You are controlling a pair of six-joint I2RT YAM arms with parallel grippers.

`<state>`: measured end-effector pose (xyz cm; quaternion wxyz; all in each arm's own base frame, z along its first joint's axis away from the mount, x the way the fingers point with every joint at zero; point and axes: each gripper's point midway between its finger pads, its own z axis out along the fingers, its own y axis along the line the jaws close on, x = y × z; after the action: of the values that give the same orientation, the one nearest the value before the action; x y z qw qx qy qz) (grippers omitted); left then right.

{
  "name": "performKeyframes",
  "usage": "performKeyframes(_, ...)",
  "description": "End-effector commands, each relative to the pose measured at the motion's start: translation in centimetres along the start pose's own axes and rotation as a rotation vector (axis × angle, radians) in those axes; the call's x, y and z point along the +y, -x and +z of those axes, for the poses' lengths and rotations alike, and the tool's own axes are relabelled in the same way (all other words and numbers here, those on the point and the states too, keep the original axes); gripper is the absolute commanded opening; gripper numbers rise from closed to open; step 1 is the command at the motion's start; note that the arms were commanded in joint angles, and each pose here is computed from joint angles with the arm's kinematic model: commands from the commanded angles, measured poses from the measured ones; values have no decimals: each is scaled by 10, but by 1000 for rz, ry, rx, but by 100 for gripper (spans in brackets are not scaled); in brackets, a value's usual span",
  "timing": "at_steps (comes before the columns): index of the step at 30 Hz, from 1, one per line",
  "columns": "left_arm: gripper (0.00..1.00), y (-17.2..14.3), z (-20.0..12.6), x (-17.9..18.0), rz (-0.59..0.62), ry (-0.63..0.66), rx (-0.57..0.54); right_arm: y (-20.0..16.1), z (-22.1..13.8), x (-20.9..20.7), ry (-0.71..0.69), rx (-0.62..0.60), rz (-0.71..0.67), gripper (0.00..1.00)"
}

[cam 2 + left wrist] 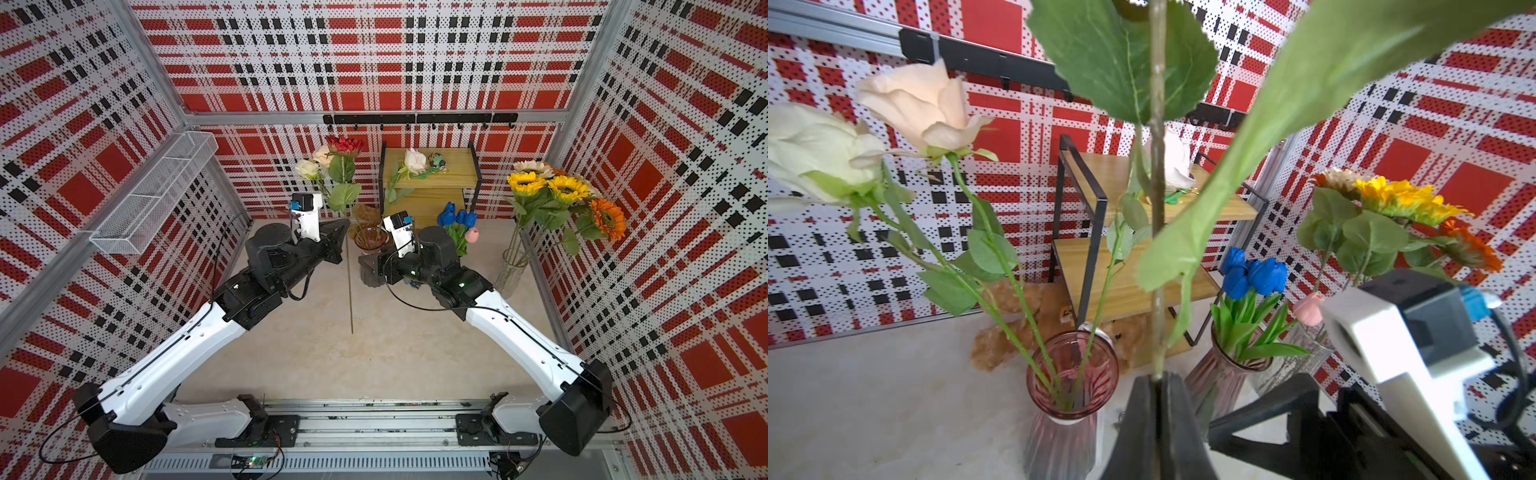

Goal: Arrange the flowers in different vases according to their variety
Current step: Insert the flower into the vase.

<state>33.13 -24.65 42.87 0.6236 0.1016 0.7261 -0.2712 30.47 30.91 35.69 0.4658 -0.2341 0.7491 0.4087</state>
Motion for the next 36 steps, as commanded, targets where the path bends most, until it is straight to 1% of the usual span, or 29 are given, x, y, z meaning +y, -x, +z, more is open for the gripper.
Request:
performKeyframes(1,0,11,-5,-10,-21,-55,-48,21,-1,18,61,-52,-20,83)
performKeyframes(8,0,11,-2,-13,-34,-76,-51,20,6,20,84,-51,-10,81)
performKeyframes(19,0,2,-1,-22,-43,-96,-41,36,21,25,115,-65,-29,75)
performKeyframes(21,0,1,-1,-23,-45,-97,-40,38,22,25,116,-71,-31,69)
performKeyframes(23,0,2,-1,-23,-48,-99,-41,41,23,25,114,-76,-33,59)
performKeyframes(25,0,4,-2,-23,-50,-97,-46,44,23,25,114,-86,-32,42)
performKeyframes(26,0,5,-2,-23,-51,-96,-48,46,23,25,114,-91,-32,39)
performKeyframes(31,0,13,-6,-25,-47,-103,-66,46,31,25,130,-88,-24,40)
performKeyframes(33,0,15,-6,-26,-46,-105,-68,45,36,25,140,-83,-19,38)
performKeyframes(35,0,15,-6,-26,-46,-108,-68,46,37,26,151,-87,-14,33)
performKeyframes(36,0,15,-6,-26,-46,-105,-68,47,37,27,153,-89,-14,26)
